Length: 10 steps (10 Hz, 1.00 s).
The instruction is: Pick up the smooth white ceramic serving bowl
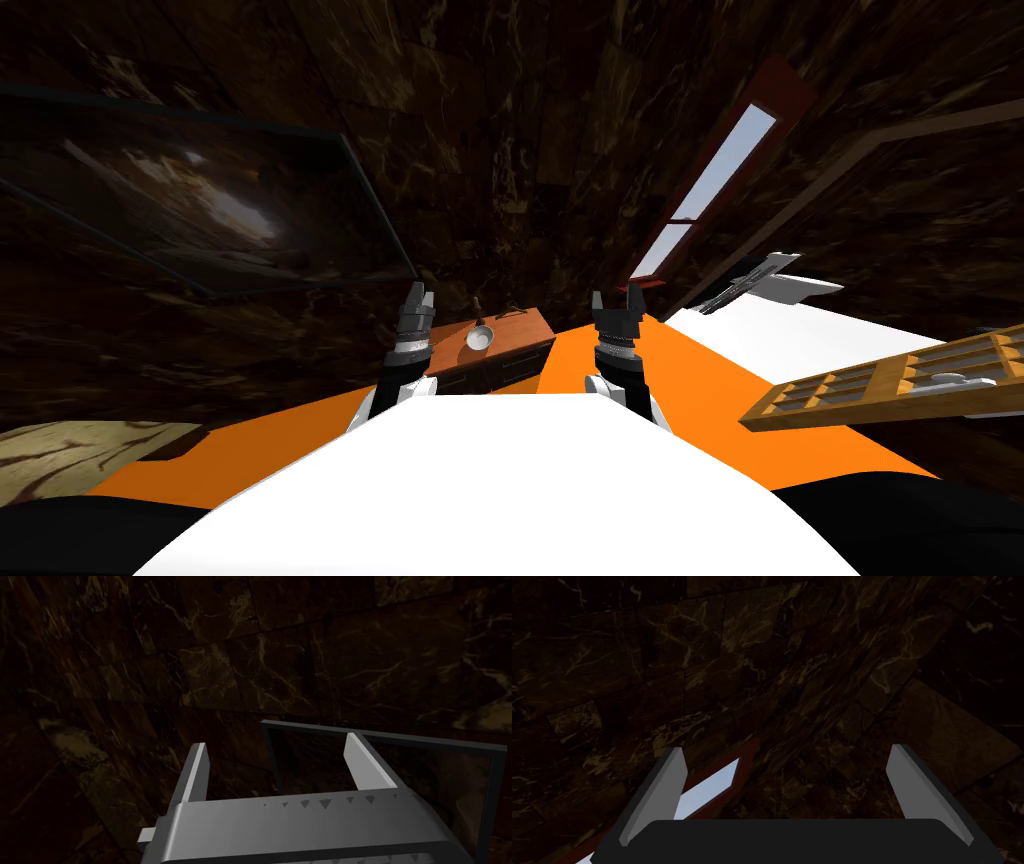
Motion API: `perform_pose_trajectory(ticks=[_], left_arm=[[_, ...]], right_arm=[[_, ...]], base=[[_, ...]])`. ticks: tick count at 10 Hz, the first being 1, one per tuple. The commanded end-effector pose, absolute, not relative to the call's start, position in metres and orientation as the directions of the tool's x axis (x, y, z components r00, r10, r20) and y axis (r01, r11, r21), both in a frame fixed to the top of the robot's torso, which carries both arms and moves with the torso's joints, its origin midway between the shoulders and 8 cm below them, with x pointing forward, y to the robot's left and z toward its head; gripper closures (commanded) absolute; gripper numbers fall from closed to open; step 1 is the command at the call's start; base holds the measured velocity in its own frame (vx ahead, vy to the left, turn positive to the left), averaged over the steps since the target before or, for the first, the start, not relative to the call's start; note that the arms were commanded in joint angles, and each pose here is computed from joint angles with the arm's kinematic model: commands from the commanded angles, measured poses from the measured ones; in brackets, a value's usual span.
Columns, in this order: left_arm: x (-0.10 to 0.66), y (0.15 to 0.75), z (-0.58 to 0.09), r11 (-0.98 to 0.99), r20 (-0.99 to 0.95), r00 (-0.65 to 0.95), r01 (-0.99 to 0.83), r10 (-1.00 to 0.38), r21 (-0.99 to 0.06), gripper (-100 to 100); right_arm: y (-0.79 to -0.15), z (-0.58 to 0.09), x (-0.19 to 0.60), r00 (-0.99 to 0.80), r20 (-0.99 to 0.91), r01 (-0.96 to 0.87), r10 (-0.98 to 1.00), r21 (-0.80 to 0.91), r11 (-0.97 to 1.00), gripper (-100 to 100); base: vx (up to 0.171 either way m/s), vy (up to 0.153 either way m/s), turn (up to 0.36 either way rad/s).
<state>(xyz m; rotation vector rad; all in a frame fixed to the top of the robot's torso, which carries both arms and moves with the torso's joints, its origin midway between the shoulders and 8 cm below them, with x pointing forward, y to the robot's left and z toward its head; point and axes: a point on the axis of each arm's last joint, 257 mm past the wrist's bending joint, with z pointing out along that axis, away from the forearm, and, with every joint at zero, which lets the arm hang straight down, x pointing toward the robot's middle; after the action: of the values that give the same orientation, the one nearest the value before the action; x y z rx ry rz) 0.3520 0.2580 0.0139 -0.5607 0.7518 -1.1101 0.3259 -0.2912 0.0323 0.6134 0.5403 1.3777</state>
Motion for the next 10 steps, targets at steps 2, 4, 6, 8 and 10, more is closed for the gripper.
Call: perform_pose_trajectory(ticks=[2, 4, 6, 8, 10], left_arm=[[0.358, 0.254, 0.001, 0.367, -0.304, 0.205, 0.564, -0.930, -0.740, -100], [0.364, 0.254, -0.013, 0.370, -0.331, 0.172, 0.540, -0.928, -0.756, -100], [0.371, 0.256, -0.032, 0.370, -0.353, 0.134, 0.504, -0.926, -0.780, -100], [0.378, 0.261, -0.055, 0.369, -0.368, 0.094, 0.456, -0.925, -0.810, -100], [0.385, 0.269, -0.083, 0.364, -0.374, 0.055, 0.396, -0.926, -0.843, -100]], right_arm=[[-0.291, 0.032, 0.326, 0.120, 0.002, -0.727, 0.993, 0.682, 0.086, 0], [-0.291, 0.032, 0.326, 0.120, 0.002, -0.726, 0.993, 0.682, 0.086, 0], [-0.291, 0.032, 0.326, 0.120, 0.002, -0.726, 0.993, 0.682, 0.086, 0], [-0.291, 0.032, 0.326, 0.120, 0.002, -0.726, 0.993, 0.682, 0.086, 0], [-0.291, 0.032, 0.326, 0.120, 0.002, -0.726, 0.993, 0.682, 0.087, 0]], base=[[-0.031, 0.099, -0.161], [-0.061, 0.183, -0.211], [-0.098, 0.198, -0.248], [-0.107, 0.208, -0.347], [-0.124, 0.260, -0.358]])
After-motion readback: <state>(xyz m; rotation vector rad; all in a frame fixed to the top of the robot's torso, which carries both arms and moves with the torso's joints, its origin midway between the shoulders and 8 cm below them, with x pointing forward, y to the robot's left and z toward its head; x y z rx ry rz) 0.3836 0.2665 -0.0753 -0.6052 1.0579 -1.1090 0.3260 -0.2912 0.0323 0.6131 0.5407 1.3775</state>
